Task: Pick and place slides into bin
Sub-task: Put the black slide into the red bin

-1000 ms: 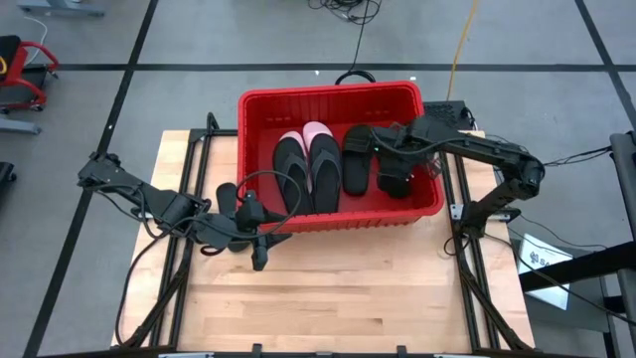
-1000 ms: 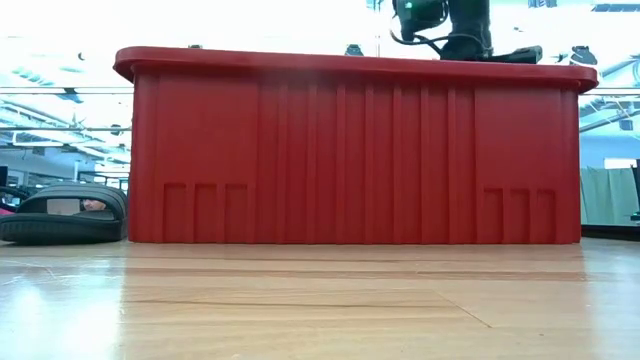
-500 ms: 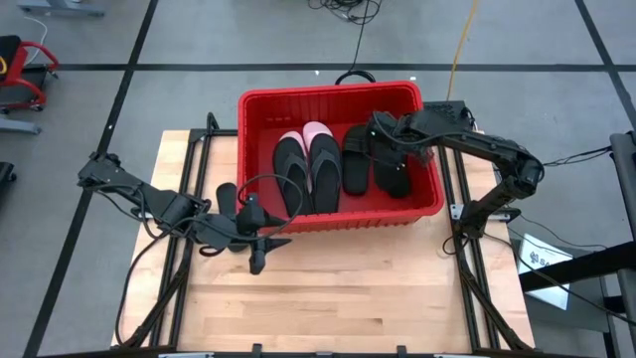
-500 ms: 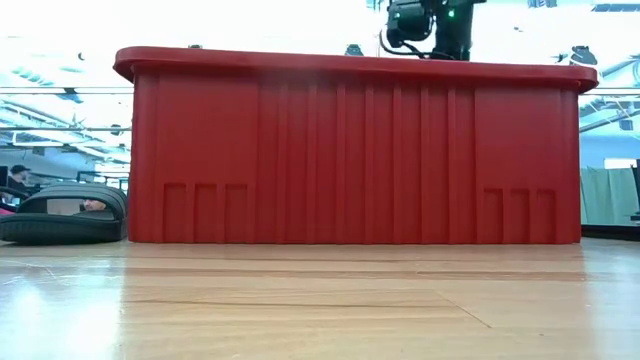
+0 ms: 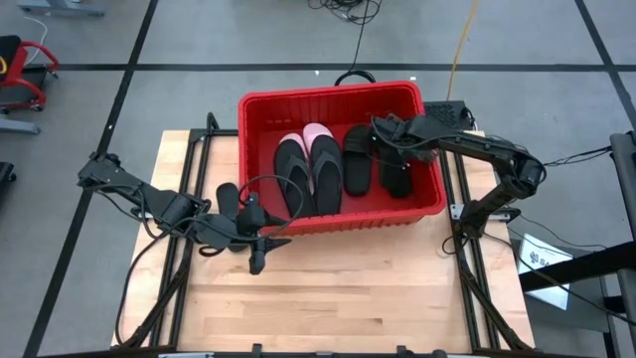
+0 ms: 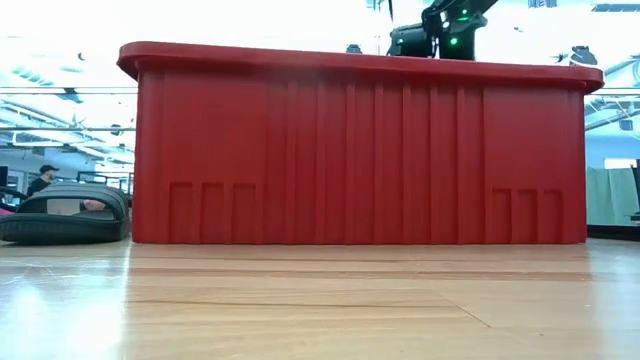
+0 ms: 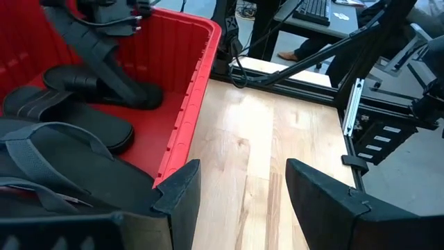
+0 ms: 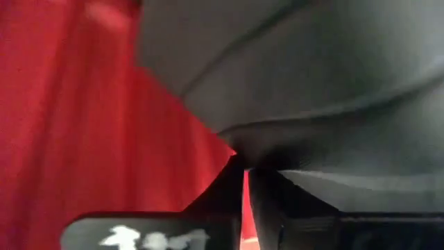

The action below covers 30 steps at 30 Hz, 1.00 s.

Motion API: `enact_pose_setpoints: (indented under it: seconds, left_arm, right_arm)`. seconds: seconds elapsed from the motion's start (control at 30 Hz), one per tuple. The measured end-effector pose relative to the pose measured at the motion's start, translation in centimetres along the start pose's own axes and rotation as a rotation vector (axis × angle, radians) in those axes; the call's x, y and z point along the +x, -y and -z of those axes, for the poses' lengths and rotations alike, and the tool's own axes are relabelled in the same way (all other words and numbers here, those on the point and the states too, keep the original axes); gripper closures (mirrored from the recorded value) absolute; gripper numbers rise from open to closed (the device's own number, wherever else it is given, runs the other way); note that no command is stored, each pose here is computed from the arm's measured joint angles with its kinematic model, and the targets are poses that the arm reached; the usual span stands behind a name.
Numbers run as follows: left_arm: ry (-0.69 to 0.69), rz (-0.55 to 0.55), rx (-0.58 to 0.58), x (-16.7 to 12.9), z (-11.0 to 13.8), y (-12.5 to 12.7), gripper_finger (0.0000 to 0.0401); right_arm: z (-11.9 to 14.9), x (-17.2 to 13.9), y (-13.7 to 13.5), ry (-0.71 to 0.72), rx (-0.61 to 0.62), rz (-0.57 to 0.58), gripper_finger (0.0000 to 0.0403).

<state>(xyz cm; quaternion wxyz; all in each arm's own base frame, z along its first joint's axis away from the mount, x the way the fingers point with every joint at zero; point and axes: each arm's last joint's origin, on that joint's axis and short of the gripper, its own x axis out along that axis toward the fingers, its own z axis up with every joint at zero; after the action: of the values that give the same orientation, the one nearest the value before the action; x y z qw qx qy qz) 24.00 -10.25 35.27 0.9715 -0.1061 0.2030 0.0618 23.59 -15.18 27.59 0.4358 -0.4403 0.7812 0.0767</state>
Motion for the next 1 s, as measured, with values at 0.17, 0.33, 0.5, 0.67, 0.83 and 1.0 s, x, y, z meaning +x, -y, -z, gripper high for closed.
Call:
enact_pose_setpoints:
  seconds: [0.17, 0.33, 0.5, 0.67, 0.83, 1.0]
  left_arm:
    - [0.000, 0.000, -0.007, 0.0, 0.0, 0.0, 0.0196]
    - [0.000, 0.000, -0.013, 0.0, 0.0, 0.0, 0.0196]
    - [0.000, 0.000, -0.011, 0.0, 0.0, 0.0, 0.0196]
    - [-0.001, 0.000, -0.010, 0.0, 0.0, 0.0, 0.0196]
    - [-0.001, 0.000, -0.010, 0.0, 0.0, 0.0, 0.0196]
    - [-0.001, 0.000, -0.013, 0.0, 0.0, 0.0, 0.0196]
  right_arm:
    - [-0.3, 0.0, 1.1, 0.030, 0.080, 0.087, 0.0379]
    - [-0.4, 0.0, 1.5, 0.042, 0.115, 0.121, 0.0352]
    - [-0.4, -0.1, 1.7, 0.047, 0.140, 0.140, 0.0312]
    - [-0.4, -0.1, 2.0, 0.051, 0.225, 0.160, 0.0273]
    - [-0.1, -0.8, 2.1, 0.082, 0.400, 0.199, 0.0263]
    - [0.0, -1.5, 1.7, 0.231, 0.629, 0.171, 0.0273]
